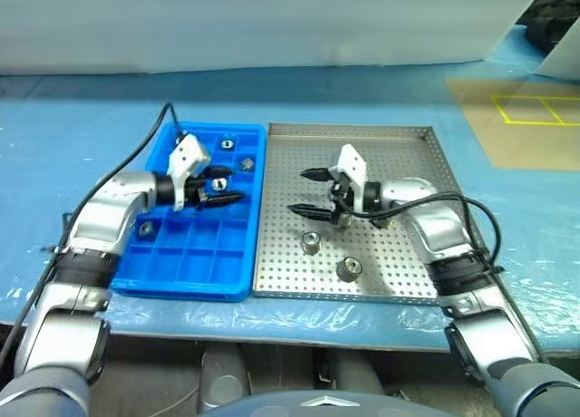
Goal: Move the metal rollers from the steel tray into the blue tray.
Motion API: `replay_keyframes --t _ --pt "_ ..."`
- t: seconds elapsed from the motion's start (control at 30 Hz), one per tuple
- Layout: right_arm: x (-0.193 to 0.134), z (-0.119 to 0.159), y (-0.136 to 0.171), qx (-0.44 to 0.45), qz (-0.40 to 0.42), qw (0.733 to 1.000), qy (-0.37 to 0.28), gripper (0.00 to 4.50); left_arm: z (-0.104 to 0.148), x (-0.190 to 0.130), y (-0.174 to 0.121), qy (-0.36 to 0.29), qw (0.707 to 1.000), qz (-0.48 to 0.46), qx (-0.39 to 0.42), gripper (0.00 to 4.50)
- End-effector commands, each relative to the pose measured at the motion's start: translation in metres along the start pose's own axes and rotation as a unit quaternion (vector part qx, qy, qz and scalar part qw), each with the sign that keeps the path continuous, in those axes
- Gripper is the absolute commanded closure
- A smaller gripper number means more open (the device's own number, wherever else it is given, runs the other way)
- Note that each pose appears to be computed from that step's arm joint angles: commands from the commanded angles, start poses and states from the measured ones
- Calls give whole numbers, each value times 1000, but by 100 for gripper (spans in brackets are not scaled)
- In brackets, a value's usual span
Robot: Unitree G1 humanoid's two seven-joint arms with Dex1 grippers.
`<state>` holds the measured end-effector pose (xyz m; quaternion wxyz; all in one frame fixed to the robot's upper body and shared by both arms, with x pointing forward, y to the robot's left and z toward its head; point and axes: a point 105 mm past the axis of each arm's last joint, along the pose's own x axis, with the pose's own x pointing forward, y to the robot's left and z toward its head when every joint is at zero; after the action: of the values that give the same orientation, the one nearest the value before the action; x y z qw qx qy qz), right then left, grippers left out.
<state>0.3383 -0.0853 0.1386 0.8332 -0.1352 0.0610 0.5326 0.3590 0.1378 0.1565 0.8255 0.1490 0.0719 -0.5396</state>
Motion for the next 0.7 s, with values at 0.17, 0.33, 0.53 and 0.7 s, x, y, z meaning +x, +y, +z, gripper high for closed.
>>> replay_keyframes --t 0.17,0.33,0.53,0.7 --pt "-36 -2 20 25 -79 997 -9 0 1 52 -29 11 987 -160 28 107" --pt "-49 -8 27 39 -116 993 4 0 -7 67 -43 26 975 -218 38 107" --pt "-58 -11 33 51 -142 988 11 0 -22 74 -52 54 964 -254 52 107" --pt "-61 -13 34 59 -152 987 13 0 -32 80 -63 67 956 -277 70 107"
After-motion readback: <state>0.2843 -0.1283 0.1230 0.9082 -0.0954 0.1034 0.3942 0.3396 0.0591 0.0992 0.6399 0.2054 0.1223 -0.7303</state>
